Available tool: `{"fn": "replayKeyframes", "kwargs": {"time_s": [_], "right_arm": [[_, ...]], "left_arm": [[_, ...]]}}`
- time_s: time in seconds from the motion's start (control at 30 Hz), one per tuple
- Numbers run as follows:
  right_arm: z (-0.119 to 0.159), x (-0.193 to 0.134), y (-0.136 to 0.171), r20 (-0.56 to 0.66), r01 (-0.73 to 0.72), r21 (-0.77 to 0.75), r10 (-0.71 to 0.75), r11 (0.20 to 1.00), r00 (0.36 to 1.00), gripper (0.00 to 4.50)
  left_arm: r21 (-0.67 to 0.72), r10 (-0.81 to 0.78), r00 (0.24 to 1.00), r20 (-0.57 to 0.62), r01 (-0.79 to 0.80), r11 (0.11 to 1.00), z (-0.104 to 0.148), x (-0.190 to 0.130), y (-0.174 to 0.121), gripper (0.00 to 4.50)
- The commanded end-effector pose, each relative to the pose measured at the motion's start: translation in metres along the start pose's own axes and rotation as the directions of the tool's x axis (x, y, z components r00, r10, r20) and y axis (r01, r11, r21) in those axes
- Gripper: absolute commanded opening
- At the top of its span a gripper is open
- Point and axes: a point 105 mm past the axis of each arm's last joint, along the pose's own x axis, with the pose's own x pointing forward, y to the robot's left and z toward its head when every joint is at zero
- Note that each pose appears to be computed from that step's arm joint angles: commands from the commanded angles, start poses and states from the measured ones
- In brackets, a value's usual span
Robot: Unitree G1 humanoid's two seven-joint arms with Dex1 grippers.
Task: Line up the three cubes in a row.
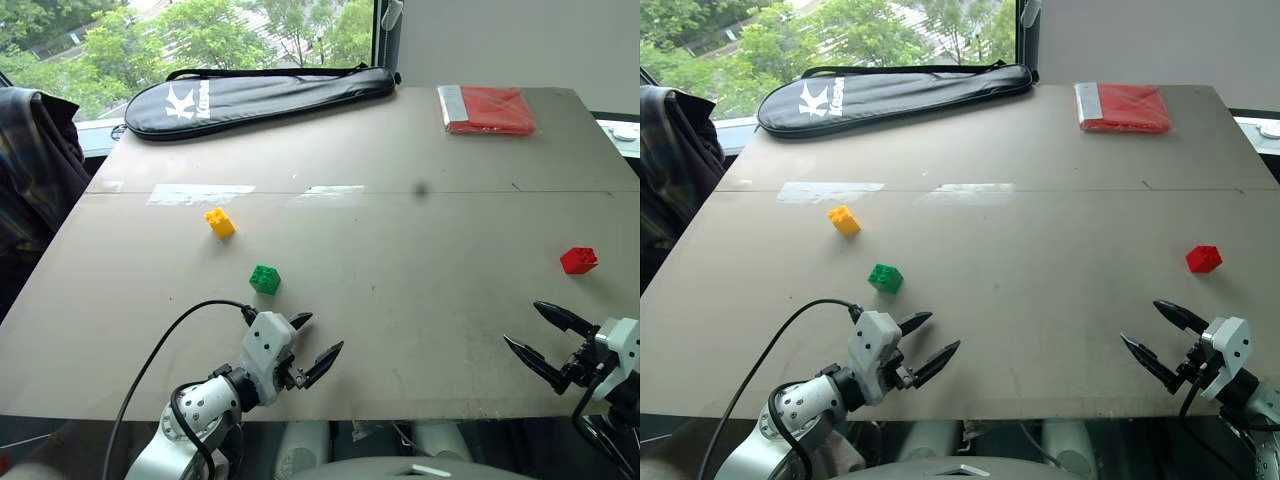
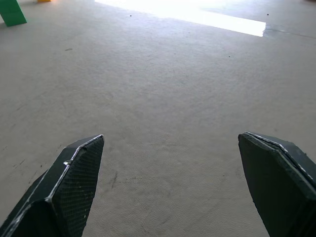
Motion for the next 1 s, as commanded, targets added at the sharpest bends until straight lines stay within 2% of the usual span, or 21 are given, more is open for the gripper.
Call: {"fn": "replayKeyframes", "kwargs": {"time_s": [0.03,0.33,0.7,0.87,1.0], "right_arm": [[0.007,0.001,0.000,0.021,-0.001,-0.022,0.002,1.000,1.000,4.46],[-0.003,0.000,0.006,-0.013,-0.027,-0.005,0.027,1.000,1.000,4.46],[-0.009,0.009,0.005,-0.005,0.014,-0.017,-0.014,1.000,1.000,4.46],[-0.009,0.008,0.001,0.005,0.066,-0.009,-0.066,0.998,0.998,4.46],[0.009,0.001,-0.024,0.044,0.207,-0.073,-0.205,0.975,0.978,4.46]], "left_arm": [[0.025,-0.011,1.000,0.028,0.011,1.000,0.013,-0.005,0.000,4.01],[-0.001,-0.015,1.000,0.016,0.015,1.000,0.009,-0.008,-0.003,4.01],[0.023,-0.047,0.999,0.007,0.047,0.999,0.002,-0.003,0.010,4.01],[0.044,-0.081,0.996,0.023,0.080,0.996,0.007,0.001,0.014,4.01],[0.055,-0.187,0.980,0.075,0.183,0.982,0.029,0.001,0.008,4.01]]}}
